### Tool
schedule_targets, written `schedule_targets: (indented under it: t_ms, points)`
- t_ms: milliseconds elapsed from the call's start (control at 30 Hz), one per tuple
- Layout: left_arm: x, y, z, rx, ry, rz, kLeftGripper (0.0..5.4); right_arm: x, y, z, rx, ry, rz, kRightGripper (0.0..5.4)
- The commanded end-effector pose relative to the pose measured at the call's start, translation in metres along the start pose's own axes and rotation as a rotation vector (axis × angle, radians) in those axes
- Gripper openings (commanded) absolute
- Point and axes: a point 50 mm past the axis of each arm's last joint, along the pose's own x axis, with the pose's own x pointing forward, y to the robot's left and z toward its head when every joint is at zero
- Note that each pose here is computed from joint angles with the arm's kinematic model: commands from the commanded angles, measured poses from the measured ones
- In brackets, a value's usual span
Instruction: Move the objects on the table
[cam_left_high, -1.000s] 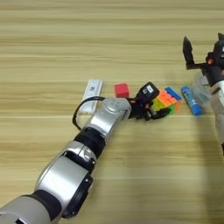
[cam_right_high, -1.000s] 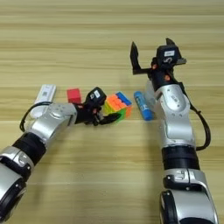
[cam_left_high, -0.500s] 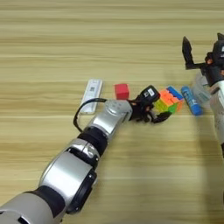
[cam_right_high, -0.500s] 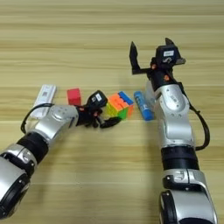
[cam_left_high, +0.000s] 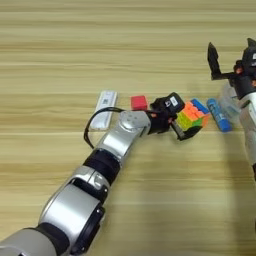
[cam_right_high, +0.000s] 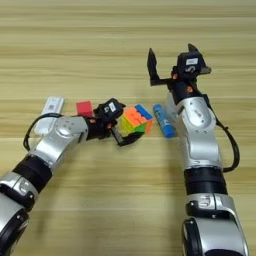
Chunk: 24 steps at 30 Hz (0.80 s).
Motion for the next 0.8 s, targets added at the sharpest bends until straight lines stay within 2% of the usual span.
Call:
schedule_targets:
  t_ms: [33, 233, 433, 800]
  points:
    - [-0.006, 0.002, 0.001, 0.005, 0.006, 0.015, 5.38, -0.001, 0.000, -0.001, -0.001, 0.013, -0.003, 5.40]
    - [-0.013, 0.008, 0.006, 0.002, -0.019, 0.051, 5.38, -0.001, 0.000, -0.001, -0.001, 0.013, -0.002, 5.40]
    - [-0.017, 0.014, 0.006, -0.023, -0.025, 0.089, 5.38, -0.001, 0.001, -0.001, -0.001, 0.014, 0.000, 5.40]
    - [-0.029, 0.041, 0.006, -0.032, -0.068, 0.273, 5.38, 0.000, 0.002, -0.001, -0.001, 0.014, 0.003, 5.40]
